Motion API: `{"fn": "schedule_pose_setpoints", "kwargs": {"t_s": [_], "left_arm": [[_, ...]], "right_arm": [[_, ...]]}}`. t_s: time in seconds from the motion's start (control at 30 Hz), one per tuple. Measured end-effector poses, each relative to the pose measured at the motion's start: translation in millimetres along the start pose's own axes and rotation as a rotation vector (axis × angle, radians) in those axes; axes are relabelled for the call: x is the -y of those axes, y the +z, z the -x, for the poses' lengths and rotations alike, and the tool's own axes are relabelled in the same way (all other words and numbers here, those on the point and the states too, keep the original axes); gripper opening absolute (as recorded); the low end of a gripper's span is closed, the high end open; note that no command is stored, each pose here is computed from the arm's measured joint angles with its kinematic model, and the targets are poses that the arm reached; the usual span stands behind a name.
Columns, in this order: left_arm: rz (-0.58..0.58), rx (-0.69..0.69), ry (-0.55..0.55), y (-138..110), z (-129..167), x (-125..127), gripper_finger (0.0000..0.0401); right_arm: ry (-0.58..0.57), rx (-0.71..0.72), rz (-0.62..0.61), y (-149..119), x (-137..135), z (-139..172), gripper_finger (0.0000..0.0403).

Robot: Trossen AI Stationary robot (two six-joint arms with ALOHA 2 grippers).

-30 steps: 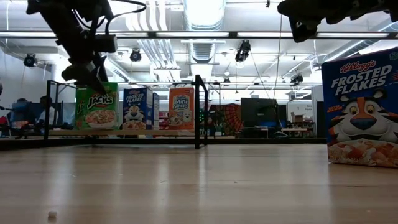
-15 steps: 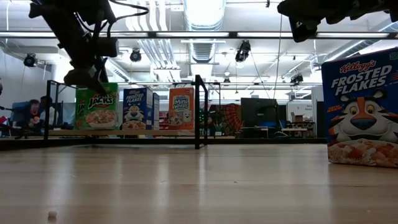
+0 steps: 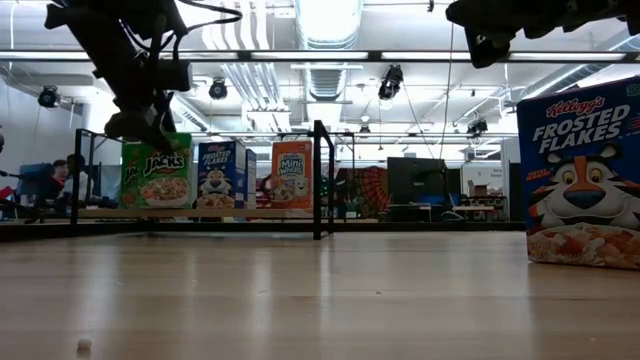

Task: Stack cereal on shelf
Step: Put the green cereal box on the shelf aligned with the green cereal boxes

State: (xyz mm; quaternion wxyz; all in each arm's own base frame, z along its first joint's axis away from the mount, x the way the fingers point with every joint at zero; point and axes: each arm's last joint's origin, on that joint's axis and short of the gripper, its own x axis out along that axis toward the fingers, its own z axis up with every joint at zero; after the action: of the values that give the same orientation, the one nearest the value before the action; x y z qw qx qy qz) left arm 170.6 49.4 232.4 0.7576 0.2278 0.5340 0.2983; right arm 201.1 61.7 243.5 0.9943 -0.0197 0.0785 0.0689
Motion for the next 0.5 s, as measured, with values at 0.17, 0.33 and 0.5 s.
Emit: {"fn": "schedule_pose_setpoints", "kwargs": {"t_s": [0.17,0.33,0.5], "left_arm": [[-0.044,-0.031,0.072,0.0,-2.4,-0.2,0.018],[0.009,-0.005,0.034,1.4,-1.3,1.3,0.018],[-0.019,0.002,0.029,1.1,1.2,1.7,0.018]], "right_arm": [[-0.001,0.0,0.002,0.0,0.1,0.0,0.0009],[-0.001,0.0,0.002,0.0,0.1,0.0,0.0009],[-0.001,0.0,0.002,0.0,0.1,0.0,0.0009]]}}
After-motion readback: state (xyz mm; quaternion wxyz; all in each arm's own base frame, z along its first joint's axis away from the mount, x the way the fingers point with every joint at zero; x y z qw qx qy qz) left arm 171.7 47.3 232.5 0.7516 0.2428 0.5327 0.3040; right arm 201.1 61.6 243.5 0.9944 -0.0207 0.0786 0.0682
